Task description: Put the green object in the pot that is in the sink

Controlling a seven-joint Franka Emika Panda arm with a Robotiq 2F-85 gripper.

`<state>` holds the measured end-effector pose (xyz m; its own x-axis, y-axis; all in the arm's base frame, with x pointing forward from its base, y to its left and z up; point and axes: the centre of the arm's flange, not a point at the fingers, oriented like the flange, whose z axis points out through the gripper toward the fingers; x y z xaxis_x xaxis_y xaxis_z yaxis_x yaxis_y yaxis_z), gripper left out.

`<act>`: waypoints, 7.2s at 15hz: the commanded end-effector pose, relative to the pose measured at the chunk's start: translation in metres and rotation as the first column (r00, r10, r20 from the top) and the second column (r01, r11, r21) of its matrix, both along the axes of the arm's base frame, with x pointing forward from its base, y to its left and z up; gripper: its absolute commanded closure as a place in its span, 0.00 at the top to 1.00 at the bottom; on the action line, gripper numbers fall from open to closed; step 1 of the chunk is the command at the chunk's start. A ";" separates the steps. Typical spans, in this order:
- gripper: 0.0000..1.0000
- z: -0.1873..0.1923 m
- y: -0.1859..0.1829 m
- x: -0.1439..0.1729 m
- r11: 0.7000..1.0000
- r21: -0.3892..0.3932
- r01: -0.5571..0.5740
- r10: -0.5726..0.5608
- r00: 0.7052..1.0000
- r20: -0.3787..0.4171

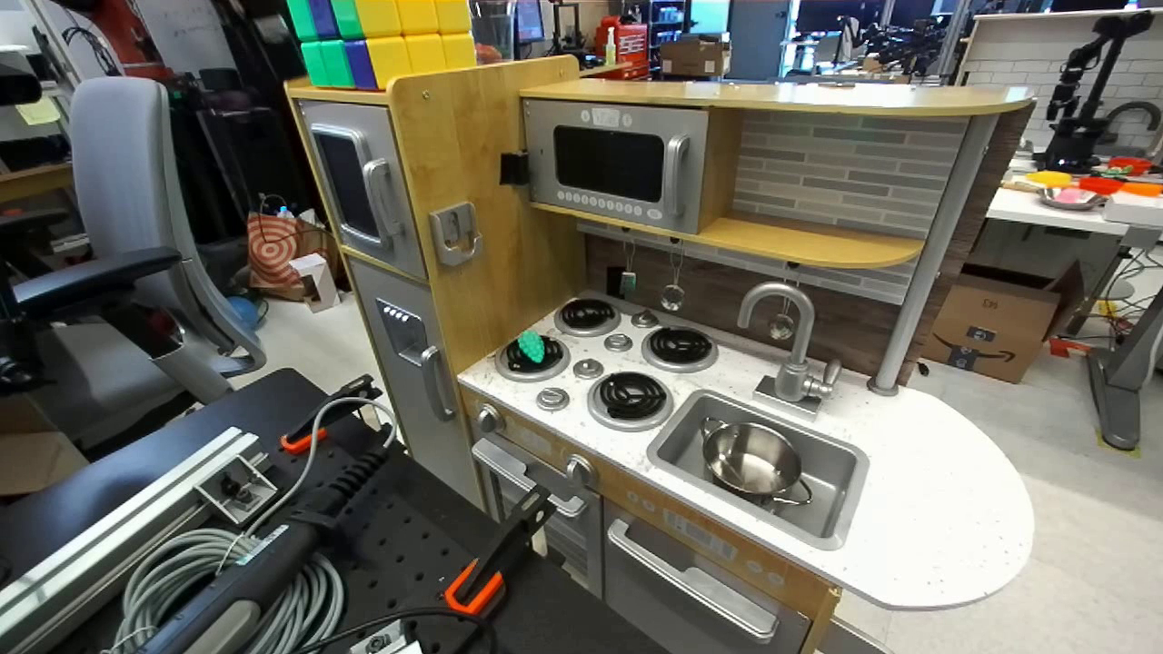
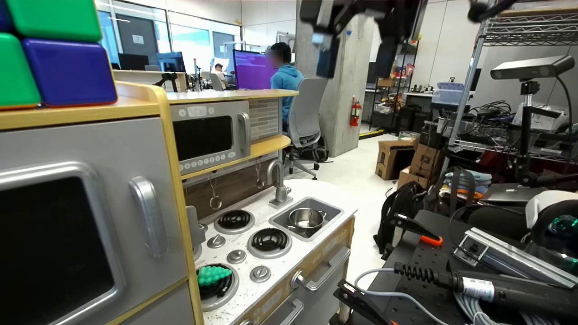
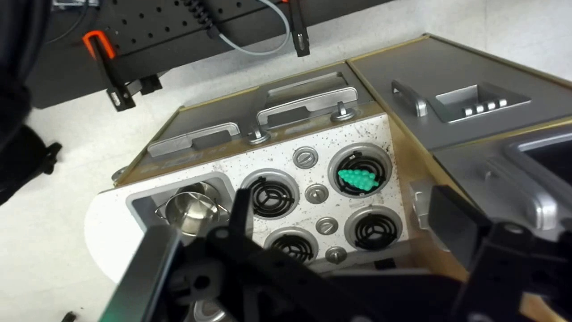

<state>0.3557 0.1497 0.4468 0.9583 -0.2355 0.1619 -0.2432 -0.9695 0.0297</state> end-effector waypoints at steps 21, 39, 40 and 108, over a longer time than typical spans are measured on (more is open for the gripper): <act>1.00 -0.149 -0.090 0.073 0.996 -0.021 -0.092 0.080 0.946 -0.313; 1.00 -0.176 -0.094 0.095 0.860 0.019 -0.511 0.503 0.838 -0.212; 1.00 -0.181 -0.092 0.097 0.843 -0.005 -0.538 0.530 0.832 -0.165; 1.00 -0.400 0.035 0.291 0.294 -0.050 -0.955 0.942 0.298 -0.153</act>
<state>0.6521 0.1883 0.0467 0.5141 0.8576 0.0154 0.8503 -0.5119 0.1226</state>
